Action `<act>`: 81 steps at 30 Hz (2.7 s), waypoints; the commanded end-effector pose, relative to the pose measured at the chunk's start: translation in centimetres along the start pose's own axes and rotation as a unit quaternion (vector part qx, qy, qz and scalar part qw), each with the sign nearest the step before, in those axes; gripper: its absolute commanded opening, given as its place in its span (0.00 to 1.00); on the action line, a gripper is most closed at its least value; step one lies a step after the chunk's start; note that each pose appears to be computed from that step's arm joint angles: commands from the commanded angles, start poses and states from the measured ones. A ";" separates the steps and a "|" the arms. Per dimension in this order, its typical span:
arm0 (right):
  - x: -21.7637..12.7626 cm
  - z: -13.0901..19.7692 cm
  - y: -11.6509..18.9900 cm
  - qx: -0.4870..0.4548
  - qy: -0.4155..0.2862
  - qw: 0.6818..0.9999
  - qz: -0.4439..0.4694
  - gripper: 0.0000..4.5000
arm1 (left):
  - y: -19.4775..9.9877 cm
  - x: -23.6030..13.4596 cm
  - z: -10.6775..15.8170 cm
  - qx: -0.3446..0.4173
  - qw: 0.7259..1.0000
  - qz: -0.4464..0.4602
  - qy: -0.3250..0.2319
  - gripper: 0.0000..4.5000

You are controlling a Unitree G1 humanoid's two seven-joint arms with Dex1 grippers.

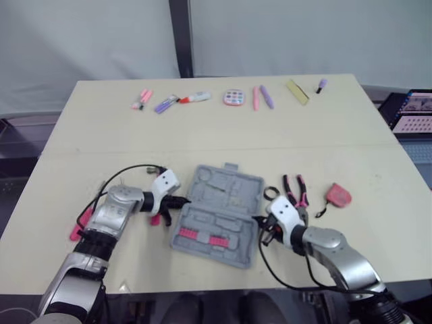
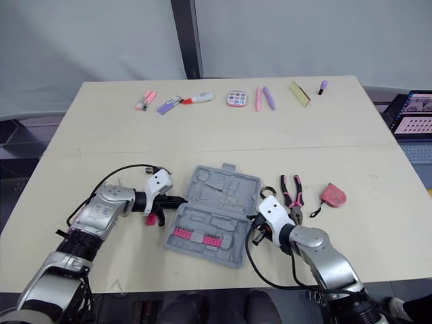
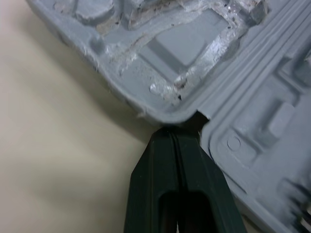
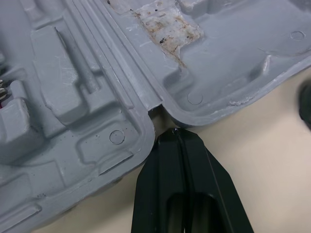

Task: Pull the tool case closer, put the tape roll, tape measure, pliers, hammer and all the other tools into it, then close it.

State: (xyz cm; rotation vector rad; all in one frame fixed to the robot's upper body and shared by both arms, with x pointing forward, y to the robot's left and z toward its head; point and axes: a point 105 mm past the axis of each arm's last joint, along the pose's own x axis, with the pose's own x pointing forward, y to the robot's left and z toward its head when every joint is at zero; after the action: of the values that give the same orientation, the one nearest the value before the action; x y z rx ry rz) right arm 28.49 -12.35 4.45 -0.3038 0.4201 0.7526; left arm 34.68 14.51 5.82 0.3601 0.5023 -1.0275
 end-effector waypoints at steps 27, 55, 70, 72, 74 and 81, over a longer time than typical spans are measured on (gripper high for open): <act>-2.4 0.2 3.8 -0.059 0.012 0.986 0.152 0.01 | -8.8 -1.2 -2.0 -0.046 0.992 -0.107 0.040 0.00; -3.3 -0.7 4.6 -0.060 0.036 0.983 0.169 0.01 | -11.5 -2.3 -3.1 -0.078 0.989 -0.114 0.054 0.00; -3.4 -0.7 4.8 -0.058 0.040 0.982 0.174 0.01 | -11.7 -2.4 -3.8 -0.088 0.989 -0.105 0.057 0.00; -3.5 -0.7 4.9 -0.058 0.040 0.982 0.174 0.01 | -11.9 -2.4 -3.8 -0.089 0.989 -0.106 0.057 0.00; -3.4 -0.7 4.9 -0.057 0.040 0.982 0.174 0.01 | -11.9 -2.4 -3.9 -0.090 0.989 -0.106 0.058 0.00; -3.4 -0.8 4.9 -0.057 0.041 0.982 0.173 0.01 | -11.9 -2.4 -4.1 -0.092 0.989 -0.103 0.060 0.00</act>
State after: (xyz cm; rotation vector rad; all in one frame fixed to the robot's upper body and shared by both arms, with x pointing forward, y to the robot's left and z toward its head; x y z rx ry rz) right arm 23.45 -13.15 3.66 -0.3913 0.5732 1.0177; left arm 23.46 13.81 3.36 0.2363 0.7427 -1.0866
